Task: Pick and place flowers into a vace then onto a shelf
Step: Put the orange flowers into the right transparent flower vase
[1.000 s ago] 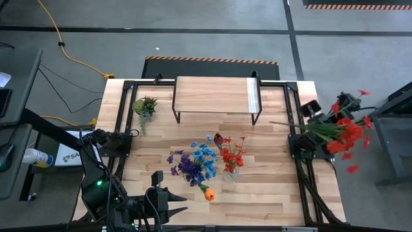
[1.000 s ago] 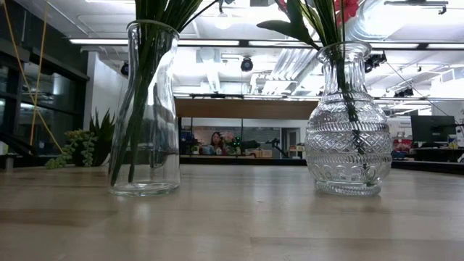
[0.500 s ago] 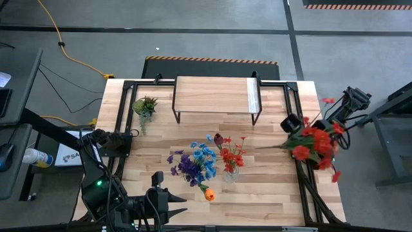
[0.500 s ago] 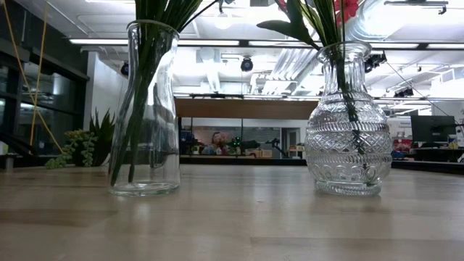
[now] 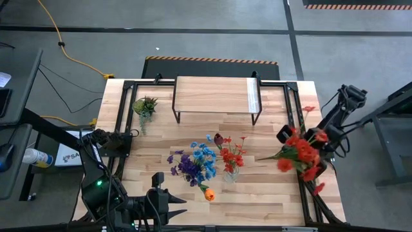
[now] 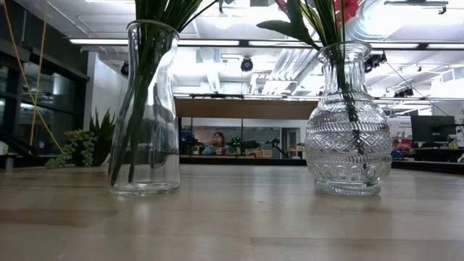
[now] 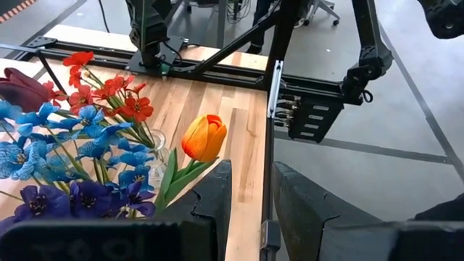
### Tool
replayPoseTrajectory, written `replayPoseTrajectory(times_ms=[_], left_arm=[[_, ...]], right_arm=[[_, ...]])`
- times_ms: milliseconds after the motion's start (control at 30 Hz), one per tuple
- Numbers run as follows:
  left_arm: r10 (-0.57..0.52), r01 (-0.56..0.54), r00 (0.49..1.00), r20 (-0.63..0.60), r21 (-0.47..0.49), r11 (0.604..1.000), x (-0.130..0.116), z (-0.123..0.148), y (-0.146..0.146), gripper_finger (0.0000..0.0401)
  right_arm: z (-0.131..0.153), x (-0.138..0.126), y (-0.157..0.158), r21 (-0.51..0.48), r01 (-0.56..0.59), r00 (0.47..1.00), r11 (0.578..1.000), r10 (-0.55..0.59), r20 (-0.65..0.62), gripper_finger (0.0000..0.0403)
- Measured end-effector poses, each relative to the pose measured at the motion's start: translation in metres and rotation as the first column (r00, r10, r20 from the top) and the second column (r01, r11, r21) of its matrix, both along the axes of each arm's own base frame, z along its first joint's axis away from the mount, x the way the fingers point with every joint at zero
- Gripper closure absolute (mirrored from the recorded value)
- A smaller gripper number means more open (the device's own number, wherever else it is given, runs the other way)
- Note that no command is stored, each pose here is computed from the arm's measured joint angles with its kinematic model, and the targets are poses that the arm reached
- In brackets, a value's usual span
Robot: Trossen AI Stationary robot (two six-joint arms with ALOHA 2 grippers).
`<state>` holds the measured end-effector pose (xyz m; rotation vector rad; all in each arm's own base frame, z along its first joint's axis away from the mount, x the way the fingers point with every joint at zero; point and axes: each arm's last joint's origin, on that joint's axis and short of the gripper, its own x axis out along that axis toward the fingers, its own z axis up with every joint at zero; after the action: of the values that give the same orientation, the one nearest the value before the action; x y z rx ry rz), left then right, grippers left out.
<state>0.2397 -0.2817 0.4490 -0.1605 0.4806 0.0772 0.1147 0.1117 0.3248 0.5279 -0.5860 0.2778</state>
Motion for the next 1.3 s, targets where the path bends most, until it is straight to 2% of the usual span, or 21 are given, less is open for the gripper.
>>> replayPoseTrajectory(times_ms=[167,433,633,833,1033,1300], left_arm=[[-0.006,0.006,1.000,-0.005,0.016,1.000,0.000,-0.001,0.000,0.0267],[-0.007,0.007,1.000,-0.006,0.019,1.000,0.000,-0.001,0.000,0.0267],[-0.007,0.007,1.000,-0.006,0.019,1.000,0.000,-0.001,0.000,0.0267],[-0.046,0.046,0.998,-0.037,-0.001,0.999,-0.001,-0.002,-0.001,0.0267],[-0.098,0.096,0.993,-0.072,-0.033,0.995,-0.002,-0.002,-0.003,0.0267],[-0.115,0.112,0.990,-0.083,-0.043,0.993,-0.002,-0.003,-0.003,0.0267]], right_arm=[[-0.011,0.009,0.015,0.034,-0.002,0.999,0.999,0.004,-0.050,0.0403],[-0.031,0.031,0.031,0.081,0.026,1.000,0.996,-0.024,-0.020,0.0403],[-0.048,0.050,0.040,0.106,0.064,0.994,0.992,-0.054,-0.097,0.0403],[-0.047,0.068,0.049,0.074,0.101,0.990,0.992,-0.094,-0.101,0.0403],[-0.053,0.074,0.051,0.091,0.101,0.988,0.991,-0.089,-0.122,0.0403],[-0.057,0.077,0.052,0.078,0.126,0.983,0.989,-0.114,-0.145,0.0403]])
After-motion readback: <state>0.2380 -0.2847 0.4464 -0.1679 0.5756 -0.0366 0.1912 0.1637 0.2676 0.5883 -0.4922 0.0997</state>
